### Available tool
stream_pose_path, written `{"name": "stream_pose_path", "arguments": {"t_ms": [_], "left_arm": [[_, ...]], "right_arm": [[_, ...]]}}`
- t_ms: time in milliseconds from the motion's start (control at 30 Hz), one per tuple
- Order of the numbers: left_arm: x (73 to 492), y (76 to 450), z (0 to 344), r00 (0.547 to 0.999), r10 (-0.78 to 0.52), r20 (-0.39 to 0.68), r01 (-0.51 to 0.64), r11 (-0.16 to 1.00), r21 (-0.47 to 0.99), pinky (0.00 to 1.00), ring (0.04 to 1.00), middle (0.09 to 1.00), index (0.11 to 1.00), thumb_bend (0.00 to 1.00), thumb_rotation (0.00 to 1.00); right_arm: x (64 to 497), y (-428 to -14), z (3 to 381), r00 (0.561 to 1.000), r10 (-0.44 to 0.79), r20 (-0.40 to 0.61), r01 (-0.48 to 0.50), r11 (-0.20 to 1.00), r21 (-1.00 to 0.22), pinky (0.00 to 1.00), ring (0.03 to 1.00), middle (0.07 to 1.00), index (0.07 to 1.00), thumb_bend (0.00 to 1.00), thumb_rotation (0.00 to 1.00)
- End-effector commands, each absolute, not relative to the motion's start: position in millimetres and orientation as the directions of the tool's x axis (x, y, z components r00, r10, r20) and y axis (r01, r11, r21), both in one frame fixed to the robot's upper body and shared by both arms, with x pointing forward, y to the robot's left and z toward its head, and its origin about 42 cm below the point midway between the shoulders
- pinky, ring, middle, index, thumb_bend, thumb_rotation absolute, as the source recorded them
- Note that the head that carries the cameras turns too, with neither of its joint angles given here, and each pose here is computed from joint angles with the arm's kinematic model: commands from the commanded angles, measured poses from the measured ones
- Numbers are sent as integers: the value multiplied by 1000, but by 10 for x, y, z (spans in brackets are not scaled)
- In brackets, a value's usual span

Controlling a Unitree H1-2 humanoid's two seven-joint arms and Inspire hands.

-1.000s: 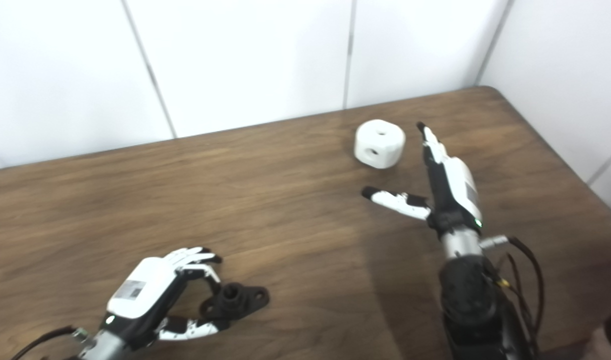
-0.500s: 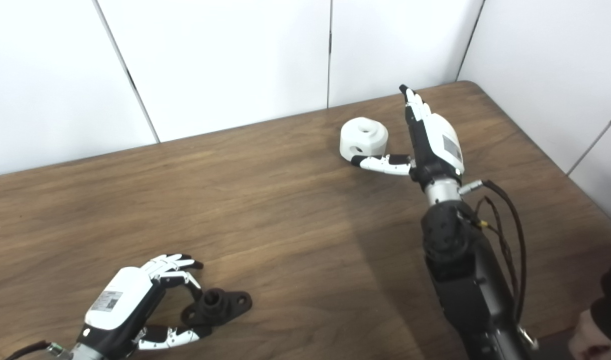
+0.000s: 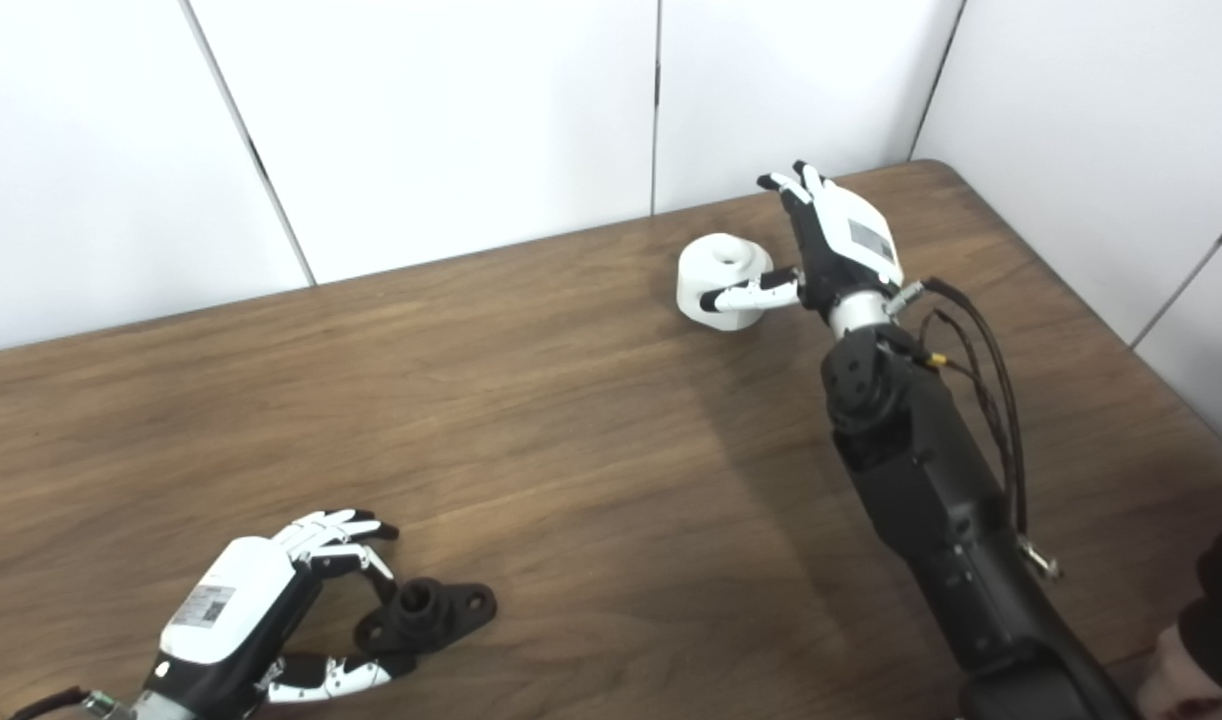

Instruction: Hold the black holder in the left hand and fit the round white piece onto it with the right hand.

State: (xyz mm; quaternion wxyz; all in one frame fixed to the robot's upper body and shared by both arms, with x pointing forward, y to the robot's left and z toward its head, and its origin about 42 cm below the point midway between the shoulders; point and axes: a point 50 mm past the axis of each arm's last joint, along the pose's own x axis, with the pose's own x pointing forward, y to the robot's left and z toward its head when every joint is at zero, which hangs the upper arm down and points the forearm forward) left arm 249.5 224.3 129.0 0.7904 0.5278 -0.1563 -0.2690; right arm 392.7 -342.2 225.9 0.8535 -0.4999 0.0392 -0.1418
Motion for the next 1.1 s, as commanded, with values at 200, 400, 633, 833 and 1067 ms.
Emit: {"name": "stream_pose_path", "arguments": {"t_ms": [200, 400, 633, 833, 1067], "left_arm": [[2391, 2572, 1069, 827, -519, -216, 351, 176, 920, 876, 872, 810, 491, 508, 62], [2390, 2568, 1074, 827, -520, -213, 348, 176, 921, 876, 871, 810, 491, 508, 62], [2390, 2566, 1085, 828, -519, -213, 350, 180, 919, 880, 872, 812, 491, 509, 61], [2394, 2564, 1096, 828, -520, -211, 349, 183, 919, 878, 870, 813, 491, 509, 60], [2394, 2577, 1112, 828, -519, -213, 348, 177, 921, 885, 872, 816, 492, 509, 61]], "right_arm": [[4132, -3477, 2501, 951, -284, 120, 232, 404, -885, 1000, 1000, 998, 801, 898, 325], [4176, -3461, 2456, 955, -278, 103, 210, 391, -896, 1000, 1000, 980, 786, 894, 317], [4196, -3461, 2431, 959, -264, 102, 195, 359, -913, 1000, 1000, 964, 790, 894, 327], [4191, -3474, 2408, 961, -256, 101, 191, 359, -913, 1000, 1000, 954, 777, 896, 308], [4164, -3463, 2416, 964, -245, 102, 187, 352, -917, 1000, 1000, 941, 756, 877, 297]]}}
